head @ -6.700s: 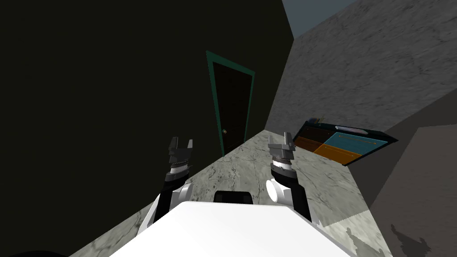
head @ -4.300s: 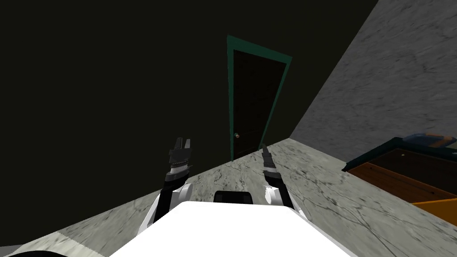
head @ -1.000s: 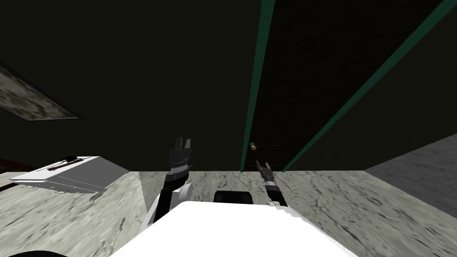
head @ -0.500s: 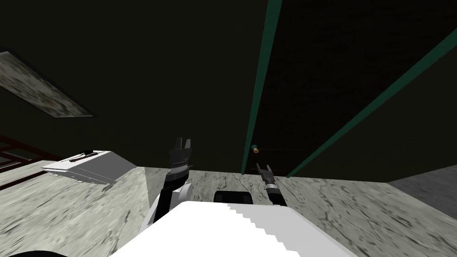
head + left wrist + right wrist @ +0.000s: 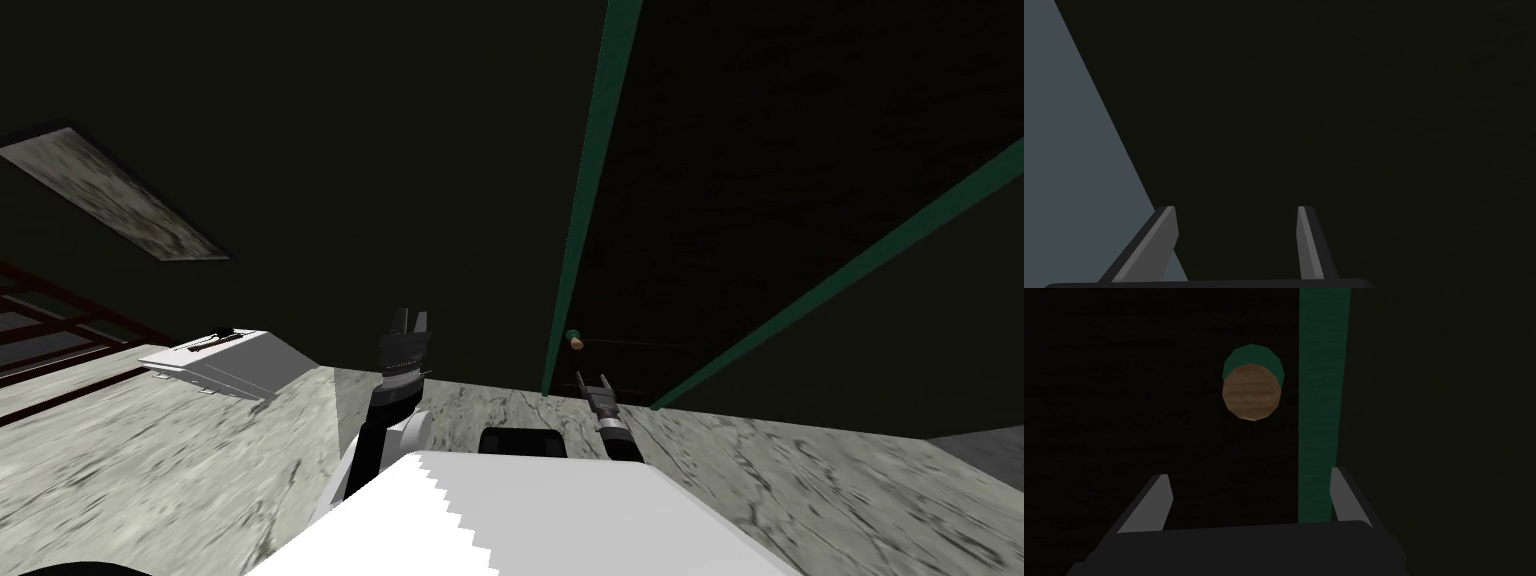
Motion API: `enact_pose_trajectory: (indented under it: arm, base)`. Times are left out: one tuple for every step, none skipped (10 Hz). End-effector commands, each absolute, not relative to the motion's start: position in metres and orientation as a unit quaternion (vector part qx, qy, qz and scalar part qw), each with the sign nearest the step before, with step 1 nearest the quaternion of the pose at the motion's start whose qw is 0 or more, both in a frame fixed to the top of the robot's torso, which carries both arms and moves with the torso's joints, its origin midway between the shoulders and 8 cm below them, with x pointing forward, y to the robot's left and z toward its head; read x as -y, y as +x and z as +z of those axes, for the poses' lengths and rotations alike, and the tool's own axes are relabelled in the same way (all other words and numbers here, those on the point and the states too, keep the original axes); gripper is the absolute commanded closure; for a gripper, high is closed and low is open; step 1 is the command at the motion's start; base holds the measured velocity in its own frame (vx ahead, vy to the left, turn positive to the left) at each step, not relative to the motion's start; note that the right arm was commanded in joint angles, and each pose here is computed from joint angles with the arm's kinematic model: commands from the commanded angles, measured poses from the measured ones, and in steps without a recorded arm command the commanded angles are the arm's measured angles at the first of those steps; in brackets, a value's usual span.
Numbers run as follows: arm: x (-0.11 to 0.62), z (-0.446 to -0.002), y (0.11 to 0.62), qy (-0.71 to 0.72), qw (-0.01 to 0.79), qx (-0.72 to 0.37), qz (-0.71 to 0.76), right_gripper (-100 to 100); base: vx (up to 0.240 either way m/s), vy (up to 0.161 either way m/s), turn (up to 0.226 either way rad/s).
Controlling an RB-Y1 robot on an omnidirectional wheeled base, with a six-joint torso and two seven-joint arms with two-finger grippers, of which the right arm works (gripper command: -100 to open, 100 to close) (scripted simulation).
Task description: Pull the door open
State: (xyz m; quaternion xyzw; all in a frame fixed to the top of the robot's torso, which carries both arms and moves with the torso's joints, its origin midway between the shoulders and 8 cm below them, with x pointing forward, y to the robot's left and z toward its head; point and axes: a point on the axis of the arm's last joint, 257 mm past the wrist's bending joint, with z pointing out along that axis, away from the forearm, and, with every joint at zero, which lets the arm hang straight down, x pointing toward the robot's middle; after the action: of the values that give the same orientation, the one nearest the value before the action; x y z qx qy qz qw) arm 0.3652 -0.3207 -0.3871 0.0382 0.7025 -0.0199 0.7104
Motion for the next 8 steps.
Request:
enact_pose_trajectory:
  arm:
    - [0.321,-0.387,0.365,0.038,0.710,-0.702,-0.020,-100]
    - [0.345,-0.390,0.359,0.048,0.709,-0.703,-0.031,-100]
    - [0.351,-0.391,0.357,0.050,0.708,-0.703,-0.034,-100]
    - [0.358,-0.391,0.355,0.053,0.708,-0.703,-0.037,-100]
    - [0.372,-0.392,0.351,0.059,0.707,-0.703,-0.043,-100]
    - [0.372,-0.392,0.351,0.059,0.707,-0.703,-0.043,-100]
    - [0.379,-0.392,0.349,0.062,0.707,-0.703,-0.046,-100]
    - [0.393,-0.393,0.345,0.068,0.707,-0.702,-0.052,-100]
  base:
    - [0.019,-0.020,0.014]
    - [0.105,0.107,0.252]
    - [0.183,0.130,0.169]
    - [0.166,0.076,0.054]
    - [0.156,0.037,0.141]
    - [0.111,0.019,0.066]
    - [0.072,0.019,0.044]
    - [0.094,0.021,0.149]
